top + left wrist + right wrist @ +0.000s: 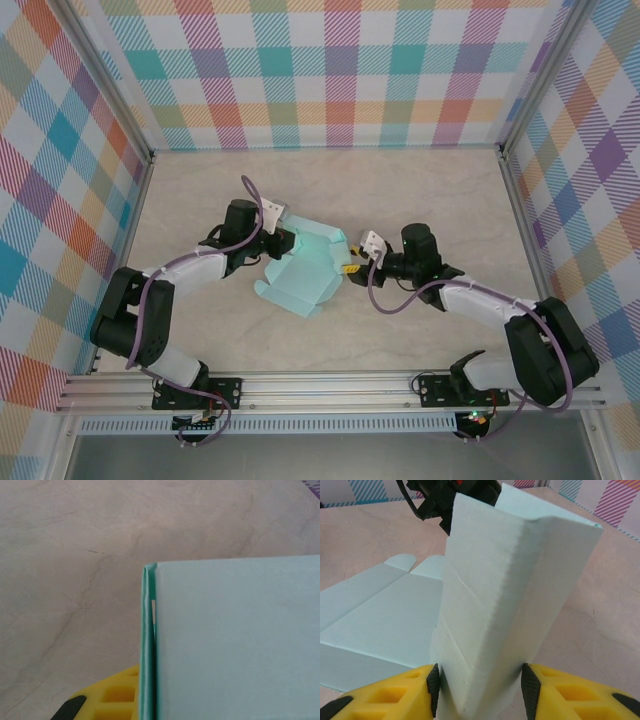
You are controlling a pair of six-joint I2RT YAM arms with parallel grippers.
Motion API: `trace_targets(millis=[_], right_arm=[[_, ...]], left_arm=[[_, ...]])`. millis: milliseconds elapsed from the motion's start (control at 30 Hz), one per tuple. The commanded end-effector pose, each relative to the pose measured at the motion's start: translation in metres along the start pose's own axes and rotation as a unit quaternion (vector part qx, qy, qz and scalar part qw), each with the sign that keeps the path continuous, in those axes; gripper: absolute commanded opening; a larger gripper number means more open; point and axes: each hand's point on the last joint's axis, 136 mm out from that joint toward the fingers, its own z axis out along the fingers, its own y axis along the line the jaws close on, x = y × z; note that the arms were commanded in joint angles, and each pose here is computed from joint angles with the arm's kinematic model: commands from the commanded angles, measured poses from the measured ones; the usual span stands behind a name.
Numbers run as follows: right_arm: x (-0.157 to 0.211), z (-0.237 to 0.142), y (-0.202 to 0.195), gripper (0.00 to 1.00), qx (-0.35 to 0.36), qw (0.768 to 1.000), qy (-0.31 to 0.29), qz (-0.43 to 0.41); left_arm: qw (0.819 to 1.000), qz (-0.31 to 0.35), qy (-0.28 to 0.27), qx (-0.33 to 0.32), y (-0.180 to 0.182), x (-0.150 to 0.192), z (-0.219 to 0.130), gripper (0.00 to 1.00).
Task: Fold the paper box
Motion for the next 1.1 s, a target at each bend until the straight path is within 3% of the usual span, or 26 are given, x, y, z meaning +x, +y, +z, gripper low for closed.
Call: trace_targets(millis=[0, 533, 900, 1067], right_arm=[[-0.027, 0.007, -0.011, 0.48, 0.014, 0.999, -0.032, -0.020], [-0.038, 0.029, -0.039, 0.52, 0.067, 0.994, -0.007, 0.088], [-0.033, 0.051, -0.049, 0.45, 0.098, 0.989, 0.019, 0.109], [-0.033, 0.065, -0.059, 0.43, 0.157, 0.981, 0.020, 0.111]], left_arm=[[1.000, -0.009, -0.016, 0.020, -0.006, -0.011, -0.001, 0.11], [0.994, -0.040, -0.034, -0.097, 0.020, -0.007, -0.010, 0.11], [0.991, -0.059, -0.032, -0.115, 0.021, -0.002, -0.007, 0.11], [0.989, -0.074, -0.033, -0.125, 0.018, 0.000, -0.006, 0.11]])
